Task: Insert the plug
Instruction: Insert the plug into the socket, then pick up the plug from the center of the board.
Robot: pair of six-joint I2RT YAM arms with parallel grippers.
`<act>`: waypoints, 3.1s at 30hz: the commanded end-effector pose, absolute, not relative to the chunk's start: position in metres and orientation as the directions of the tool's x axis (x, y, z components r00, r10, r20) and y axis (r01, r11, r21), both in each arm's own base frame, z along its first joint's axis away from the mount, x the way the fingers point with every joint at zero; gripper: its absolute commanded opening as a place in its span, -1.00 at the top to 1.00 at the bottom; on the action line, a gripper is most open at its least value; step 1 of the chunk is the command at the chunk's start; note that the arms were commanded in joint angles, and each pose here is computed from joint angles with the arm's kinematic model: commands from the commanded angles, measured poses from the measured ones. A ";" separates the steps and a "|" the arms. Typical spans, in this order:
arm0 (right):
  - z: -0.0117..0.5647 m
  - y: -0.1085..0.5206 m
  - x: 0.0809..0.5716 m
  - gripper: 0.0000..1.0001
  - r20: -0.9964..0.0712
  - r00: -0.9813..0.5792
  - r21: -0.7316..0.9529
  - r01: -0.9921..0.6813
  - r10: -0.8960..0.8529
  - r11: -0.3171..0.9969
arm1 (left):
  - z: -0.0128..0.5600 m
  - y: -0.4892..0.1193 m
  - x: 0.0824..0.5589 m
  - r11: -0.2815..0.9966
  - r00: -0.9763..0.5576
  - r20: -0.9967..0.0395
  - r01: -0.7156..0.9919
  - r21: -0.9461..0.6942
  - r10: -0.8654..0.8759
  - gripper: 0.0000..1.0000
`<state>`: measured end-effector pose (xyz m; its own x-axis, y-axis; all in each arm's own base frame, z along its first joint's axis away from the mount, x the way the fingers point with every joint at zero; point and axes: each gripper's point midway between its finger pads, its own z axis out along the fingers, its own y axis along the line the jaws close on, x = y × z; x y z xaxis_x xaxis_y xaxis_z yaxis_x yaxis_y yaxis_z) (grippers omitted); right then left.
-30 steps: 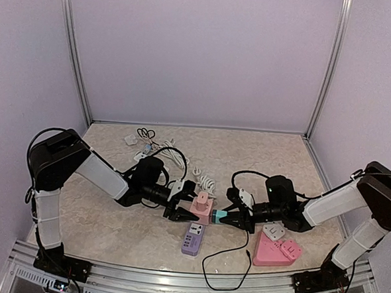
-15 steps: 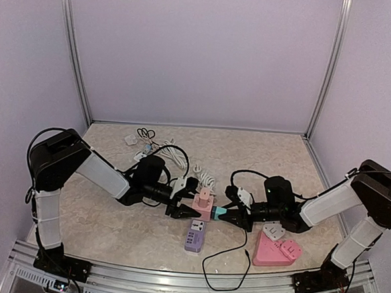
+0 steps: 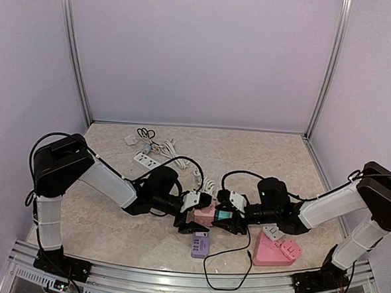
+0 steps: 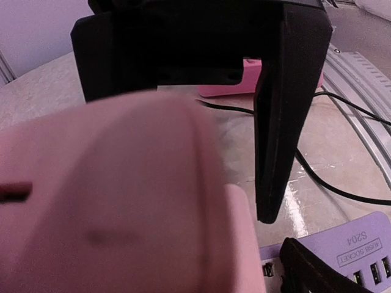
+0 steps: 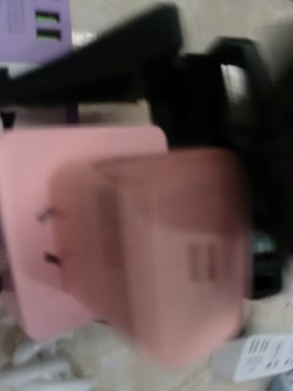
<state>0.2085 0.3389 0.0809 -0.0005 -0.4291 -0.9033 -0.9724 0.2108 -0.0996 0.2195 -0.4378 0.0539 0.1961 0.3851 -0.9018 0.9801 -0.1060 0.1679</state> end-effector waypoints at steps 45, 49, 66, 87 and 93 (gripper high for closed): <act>0.249 0.287 0.308 -0.74 -0.829 -0.552 0.326 -0.349 0.088 0.878 | 0.192 -0.128 0.355 0.729 -0.641 -0.367 0.658 0.187 0.674 -0.58; 0.236 0.304 0.310 -0.74 -0.796 -0.603 0.326 -0.353 0.053 0.877 | 0.187 -0.135 0.406 0.814 -0.682 -0.462 0.548 0.191 0.567 -0.55; 0.188 0.326 0.309 -0.78 -0.733 -0.679 0.269 -0.330 -0.030 0.905 | 0.094 -0.167 0.554 0.915 -0.755 -0.521 0.366 0.169 0.399 -0.11; 0.168 0.323 0.309 -0.84 -0.736 -0.670 0.206 -0.362 -0.100 0.909 | 0.029 -0.182 0.538 0.864 -0.785 -0.363 0.464 0.192 0.502 -0.11; 0.165 0.323 0.309 -0.85 -0.737 -0.667 0.198 -0.368 -0.110 0.909 | 0.024 -0.182 0.525 0.849 -0.789 -0.315 0.493 0.188 0.528 -0.12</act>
